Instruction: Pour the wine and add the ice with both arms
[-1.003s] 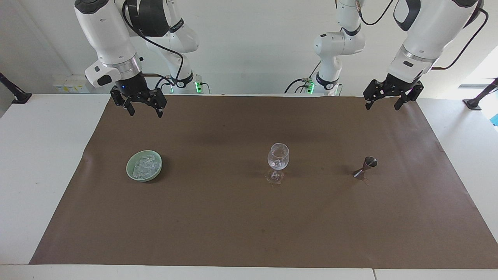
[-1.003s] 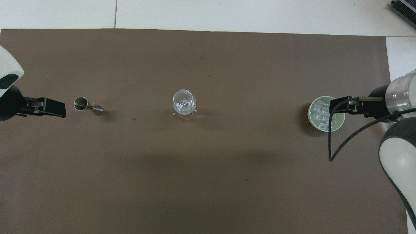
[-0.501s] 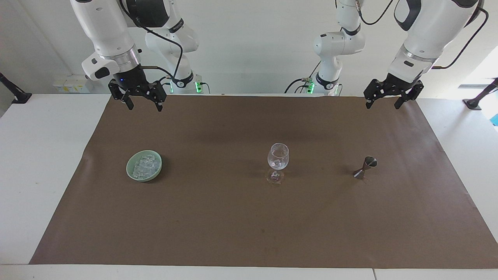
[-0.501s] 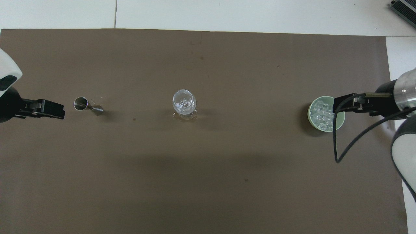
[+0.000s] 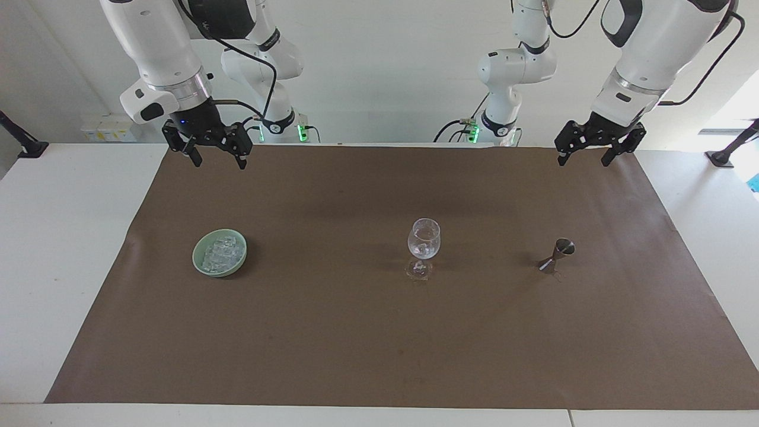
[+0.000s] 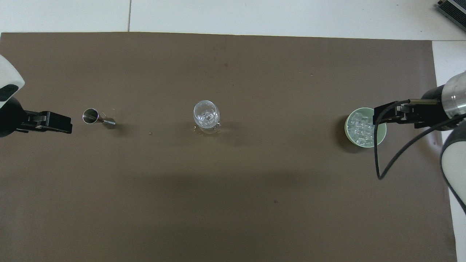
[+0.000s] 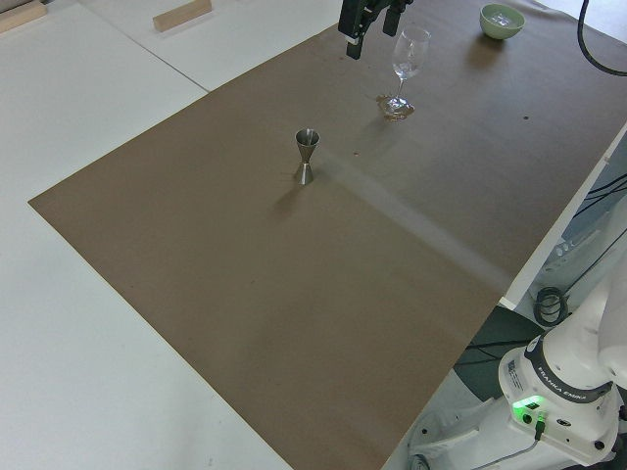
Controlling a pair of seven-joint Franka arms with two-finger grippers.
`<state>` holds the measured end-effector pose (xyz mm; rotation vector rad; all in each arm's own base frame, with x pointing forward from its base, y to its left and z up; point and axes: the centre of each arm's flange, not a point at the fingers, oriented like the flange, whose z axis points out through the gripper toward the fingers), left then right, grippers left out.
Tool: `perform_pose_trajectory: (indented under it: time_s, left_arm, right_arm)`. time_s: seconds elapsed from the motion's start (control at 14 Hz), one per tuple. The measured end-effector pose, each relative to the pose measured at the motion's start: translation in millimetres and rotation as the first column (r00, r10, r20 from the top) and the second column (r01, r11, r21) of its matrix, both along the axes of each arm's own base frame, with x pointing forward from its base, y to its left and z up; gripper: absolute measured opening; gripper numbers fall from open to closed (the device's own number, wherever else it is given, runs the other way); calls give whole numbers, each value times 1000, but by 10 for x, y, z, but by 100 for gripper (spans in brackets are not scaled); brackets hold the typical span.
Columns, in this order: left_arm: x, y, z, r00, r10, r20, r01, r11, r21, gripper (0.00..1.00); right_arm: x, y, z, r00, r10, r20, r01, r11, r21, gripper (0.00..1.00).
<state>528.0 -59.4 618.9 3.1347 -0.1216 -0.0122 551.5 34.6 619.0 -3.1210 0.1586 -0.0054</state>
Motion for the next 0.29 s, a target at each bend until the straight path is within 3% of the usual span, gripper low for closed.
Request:
perform_pose_trajectory:
  time_s: [0.29]
  left_arm:
    - [-1,0,-1,1000,0,-1,0,1000,0,100]
  right_arm:
    - [10,0,-13,1000,0,-2,0,1000,0,100]
